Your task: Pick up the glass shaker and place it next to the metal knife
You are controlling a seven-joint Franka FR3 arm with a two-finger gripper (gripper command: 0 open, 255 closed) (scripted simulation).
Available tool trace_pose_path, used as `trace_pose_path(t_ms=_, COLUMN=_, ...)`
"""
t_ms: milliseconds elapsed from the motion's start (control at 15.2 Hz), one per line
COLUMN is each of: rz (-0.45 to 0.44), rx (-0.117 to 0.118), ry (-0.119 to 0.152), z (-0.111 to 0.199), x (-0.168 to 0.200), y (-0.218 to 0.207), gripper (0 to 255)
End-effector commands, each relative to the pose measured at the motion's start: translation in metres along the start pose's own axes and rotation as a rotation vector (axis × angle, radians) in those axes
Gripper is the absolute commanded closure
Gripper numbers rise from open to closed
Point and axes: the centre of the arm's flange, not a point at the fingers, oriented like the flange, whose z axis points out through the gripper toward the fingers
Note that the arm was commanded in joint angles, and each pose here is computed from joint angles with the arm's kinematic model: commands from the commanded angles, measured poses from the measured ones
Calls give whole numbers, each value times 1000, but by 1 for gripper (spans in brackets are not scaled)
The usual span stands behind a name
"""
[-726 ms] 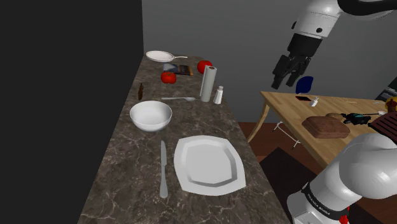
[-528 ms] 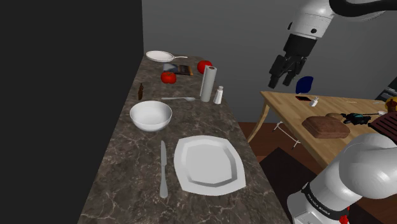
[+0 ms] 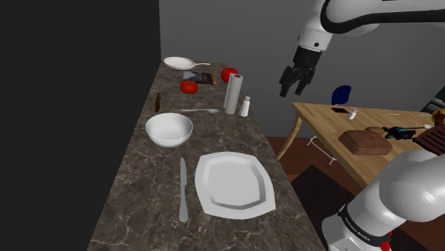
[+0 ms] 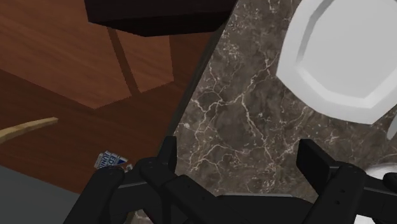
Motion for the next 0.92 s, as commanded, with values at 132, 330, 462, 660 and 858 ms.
trace_pose_path(t_ms=132, rz=-8, rx=3, ry=-1, z=21, x=47, y=16, gripper=0)
trace_pose_path(t_ms=330, rz=-14, rx=5, ry=-1, z=36, x=82, y=27, gripper=0)
trace_pose_path(t_ms=462, rz=-18, rx=7, ry=-2, z=46, x=106, y=35, gripper=0)
trace_pose_path(t_ms=660, rz=-24, rx=9, ry=-2, z=62, x=141, y=45, gripper=0)
trace_pose_path(t_ms=858, rz=-31, rx=12, ry=-3, z=77, x=176, y=56, gripper=0)
